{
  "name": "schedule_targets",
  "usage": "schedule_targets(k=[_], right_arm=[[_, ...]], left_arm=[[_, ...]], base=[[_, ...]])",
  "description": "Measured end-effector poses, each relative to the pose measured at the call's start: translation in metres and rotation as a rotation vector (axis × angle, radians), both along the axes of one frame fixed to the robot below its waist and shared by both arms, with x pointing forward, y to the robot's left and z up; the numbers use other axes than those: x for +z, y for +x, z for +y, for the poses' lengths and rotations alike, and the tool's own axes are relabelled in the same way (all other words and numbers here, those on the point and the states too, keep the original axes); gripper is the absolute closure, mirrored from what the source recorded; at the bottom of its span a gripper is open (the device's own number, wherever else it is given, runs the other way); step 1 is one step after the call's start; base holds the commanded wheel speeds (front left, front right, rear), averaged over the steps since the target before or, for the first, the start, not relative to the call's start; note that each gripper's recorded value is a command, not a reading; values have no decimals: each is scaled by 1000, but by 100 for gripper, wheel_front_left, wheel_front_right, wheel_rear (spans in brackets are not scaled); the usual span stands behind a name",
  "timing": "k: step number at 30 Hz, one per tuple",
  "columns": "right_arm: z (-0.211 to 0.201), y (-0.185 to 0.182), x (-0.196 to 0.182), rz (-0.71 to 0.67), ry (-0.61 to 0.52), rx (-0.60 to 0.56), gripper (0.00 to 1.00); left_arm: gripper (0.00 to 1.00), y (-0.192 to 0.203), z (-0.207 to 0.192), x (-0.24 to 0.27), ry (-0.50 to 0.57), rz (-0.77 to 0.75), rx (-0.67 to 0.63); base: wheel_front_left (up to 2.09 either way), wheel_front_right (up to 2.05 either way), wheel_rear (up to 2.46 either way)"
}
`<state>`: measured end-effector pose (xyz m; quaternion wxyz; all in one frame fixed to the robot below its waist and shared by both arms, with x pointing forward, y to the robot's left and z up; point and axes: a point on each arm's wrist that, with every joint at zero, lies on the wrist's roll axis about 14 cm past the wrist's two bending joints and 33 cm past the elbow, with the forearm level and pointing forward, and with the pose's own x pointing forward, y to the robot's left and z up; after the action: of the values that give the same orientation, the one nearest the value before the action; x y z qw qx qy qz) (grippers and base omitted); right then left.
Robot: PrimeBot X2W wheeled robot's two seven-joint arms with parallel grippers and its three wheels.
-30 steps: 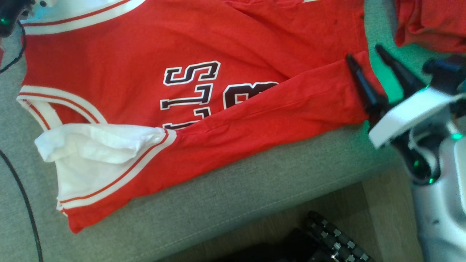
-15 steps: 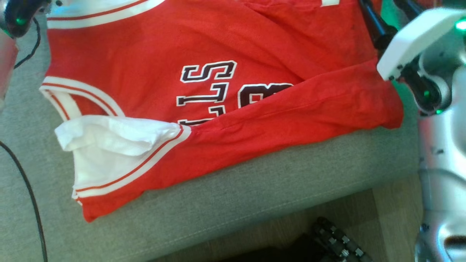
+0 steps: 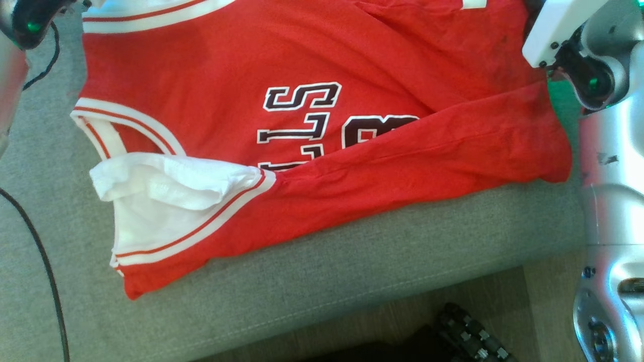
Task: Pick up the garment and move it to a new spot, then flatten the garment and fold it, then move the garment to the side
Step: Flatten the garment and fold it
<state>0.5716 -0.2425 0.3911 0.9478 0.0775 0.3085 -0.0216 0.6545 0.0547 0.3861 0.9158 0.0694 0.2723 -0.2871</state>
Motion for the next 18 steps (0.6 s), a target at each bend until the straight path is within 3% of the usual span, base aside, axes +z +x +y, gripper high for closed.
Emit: schedule_targets(k=[10,18], right_arm=[[7,5,2,-22,1,18,100],[5,34,36,-201,-7,-3,100]], left_arm=[[100,1,7,12,-11,-44,12],[100,22,21,76,-96,-319,41]], base=[[0,0,0],[0,0,0]])
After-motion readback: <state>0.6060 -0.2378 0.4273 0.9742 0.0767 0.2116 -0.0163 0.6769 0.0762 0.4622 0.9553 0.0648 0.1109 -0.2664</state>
